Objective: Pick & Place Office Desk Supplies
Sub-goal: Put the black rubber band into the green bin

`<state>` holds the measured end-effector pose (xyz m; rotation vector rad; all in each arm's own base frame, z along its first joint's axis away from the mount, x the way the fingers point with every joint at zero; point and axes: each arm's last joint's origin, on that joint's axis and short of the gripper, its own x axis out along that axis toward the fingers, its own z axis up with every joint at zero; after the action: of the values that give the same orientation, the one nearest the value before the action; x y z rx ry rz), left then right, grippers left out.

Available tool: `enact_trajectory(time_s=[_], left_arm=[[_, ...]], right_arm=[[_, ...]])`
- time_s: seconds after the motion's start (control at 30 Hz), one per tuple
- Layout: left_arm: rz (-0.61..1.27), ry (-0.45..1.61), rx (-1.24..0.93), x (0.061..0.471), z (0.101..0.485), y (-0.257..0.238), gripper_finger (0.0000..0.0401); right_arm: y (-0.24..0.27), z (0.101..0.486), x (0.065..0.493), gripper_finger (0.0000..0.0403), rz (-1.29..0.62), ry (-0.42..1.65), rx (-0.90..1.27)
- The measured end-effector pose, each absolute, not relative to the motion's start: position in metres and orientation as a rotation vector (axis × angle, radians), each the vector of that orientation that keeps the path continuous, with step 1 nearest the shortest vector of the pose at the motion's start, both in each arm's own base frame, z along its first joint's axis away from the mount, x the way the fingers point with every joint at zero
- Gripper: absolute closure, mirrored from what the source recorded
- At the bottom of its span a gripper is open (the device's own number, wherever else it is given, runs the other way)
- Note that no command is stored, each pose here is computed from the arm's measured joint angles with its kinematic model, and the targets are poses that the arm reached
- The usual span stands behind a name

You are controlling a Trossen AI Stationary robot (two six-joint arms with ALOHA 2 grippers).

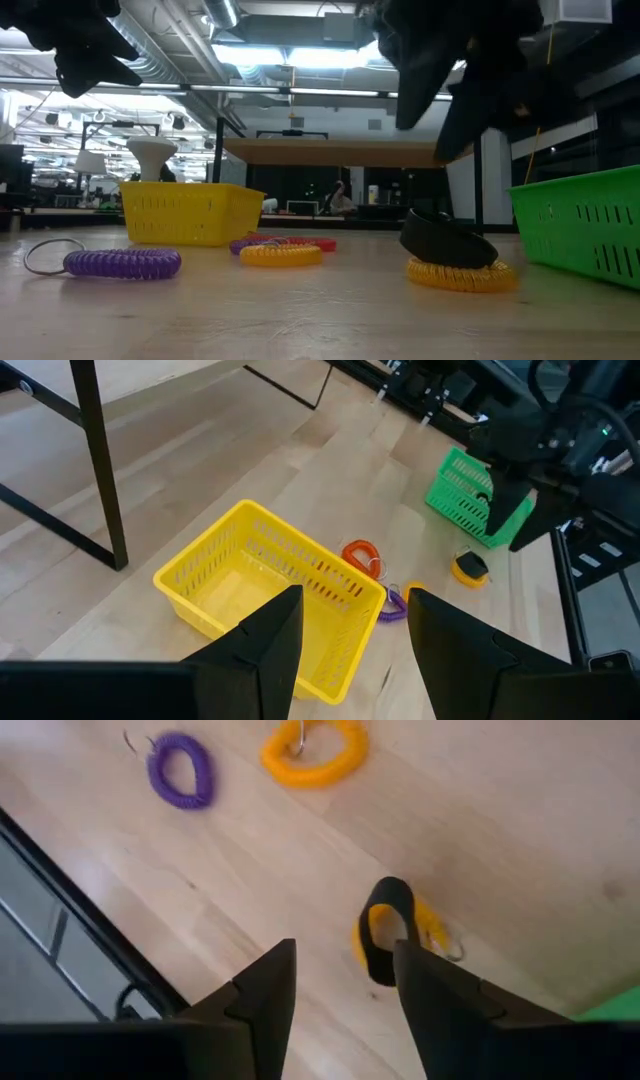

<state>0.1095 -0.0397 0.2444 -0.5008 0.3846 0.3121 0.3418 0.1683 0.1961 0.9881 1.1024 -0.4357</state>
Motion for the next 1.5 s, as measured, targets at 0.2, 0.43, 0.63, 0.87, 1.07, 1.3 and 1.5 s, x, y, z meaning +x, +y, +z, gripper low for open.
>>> enact_trajectory(time_s=[0.2, 0.43, 0.63, 0.87, 1.07, 1.3, 1.5], left_arm=[[0.316, 0.396, -0.493, 0.111, 0.243, -0.04, 0.0226], [0.317, 0.4, -0.499, 0.111, 0.243, -0.041, 0.0226], [0.319, 0.399, -0.508, 0.111, 0.243, -0.041, 0.0226], [0.319, 0.399, -0.508, 0.111, 0.243, -0.041, 0.0226], [0.319, 0.399, -0.508, 0.111, 0.243, -0.041, 0.0226], [0.32, 0.398, -0.507, 0.111, 0.243, -0.041, 0.0226], [0.32, 0.398, -0.507, 0.111, 0.243, -0.04, 0.0226]], right_arm=[[0.169, 0.18, 0.347, 0.0216, -0.438, 1.136, 0.952], [0.164, 0.163, 0.356, 0.0227, -0.44, 1.168, 0.949], [0.159, 0.152, 0.362, 0.0233, -0.433, 1.189, 0.948], [0.153, 0.151, 0.365, 0.0274, -0.439, 1.196, 0.969], [0.153, 0.151, 0.365, 0.0387, -0.442, 1.195, 0.972], [0.152, 0.153, 0.365, 0.0396, -0.436, 1.201, 0.986], [0.146, 0.174, 0.365, 0.0399, -0.429, 1.097, 0.995]])
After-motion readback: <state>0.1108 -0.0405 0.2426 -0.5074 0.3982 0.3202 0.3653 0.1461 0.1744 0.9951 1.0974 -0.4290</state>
